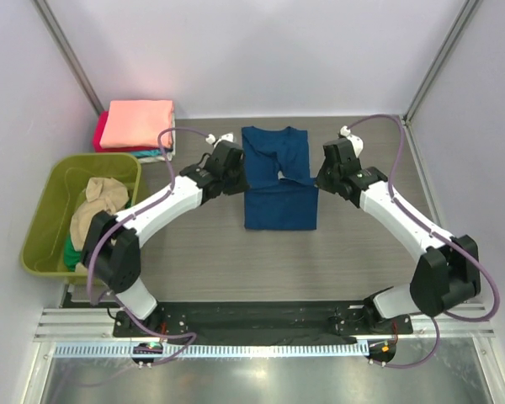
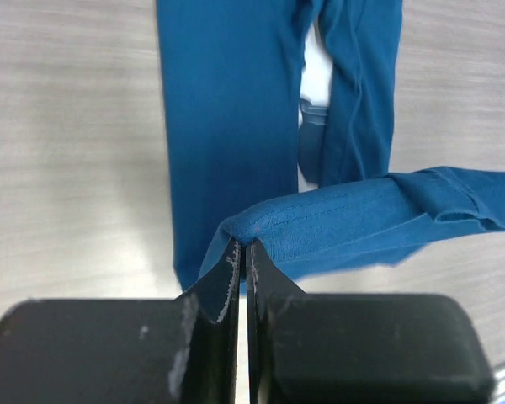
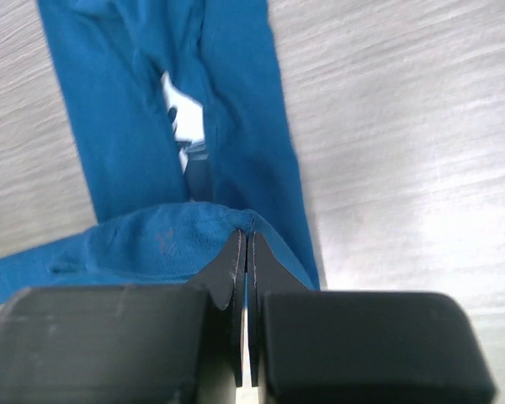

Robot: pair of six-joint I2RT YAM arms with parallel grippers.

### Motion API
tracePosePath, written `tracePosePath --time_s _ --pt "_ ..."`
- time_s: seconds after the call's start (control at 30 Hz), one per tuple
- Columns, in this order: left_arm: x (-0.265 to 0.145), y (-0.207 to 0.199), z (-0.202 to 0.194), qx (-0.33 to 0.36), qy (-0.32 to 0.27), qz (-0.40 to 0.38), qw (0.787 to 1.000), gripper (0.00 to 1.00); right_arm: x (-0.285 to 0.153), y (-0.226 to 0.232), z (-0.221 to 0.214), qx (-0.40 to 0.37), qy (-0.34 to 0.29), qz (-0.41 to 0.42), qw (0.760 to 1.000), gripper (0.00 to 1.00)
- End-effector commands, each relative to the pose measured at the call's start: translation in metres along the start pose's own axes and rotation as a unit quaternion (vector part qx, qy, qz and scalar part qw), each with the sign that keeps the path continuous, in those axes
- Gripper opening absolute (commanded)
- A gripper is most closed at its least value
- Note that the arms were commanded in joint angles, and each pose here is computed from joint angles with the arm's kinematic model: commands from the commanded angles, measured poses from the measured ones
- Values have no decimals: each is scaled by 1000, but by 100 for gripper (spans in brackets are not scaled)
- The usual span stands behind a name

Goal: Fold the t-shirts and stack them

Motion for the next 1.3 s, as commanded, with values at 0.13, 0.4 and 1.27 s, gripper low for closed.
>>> tracePosePath --time_s 0.13,0.4,1.27 --pt "34 0 33 28 9 -20 999 0 34 10 29 -13 -19 6 1000 1" --pt "68 8 42 33 32 -7 999 0 68 13 30 -12 5 6 1000 1" --pt "45 30 83 -44 75 -40 995 48 65 10 35 -1 74 60 995 79"
Point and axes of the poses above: each gripper's point midway between its finger pads, its own x axis out along the fingers, its own y axis along the line the jaws close on, z = x × y, the point moved 1 cm from there along -x, back along the fingers, and after that the axes turned 4 degrees about x, right-handed, at the moved point
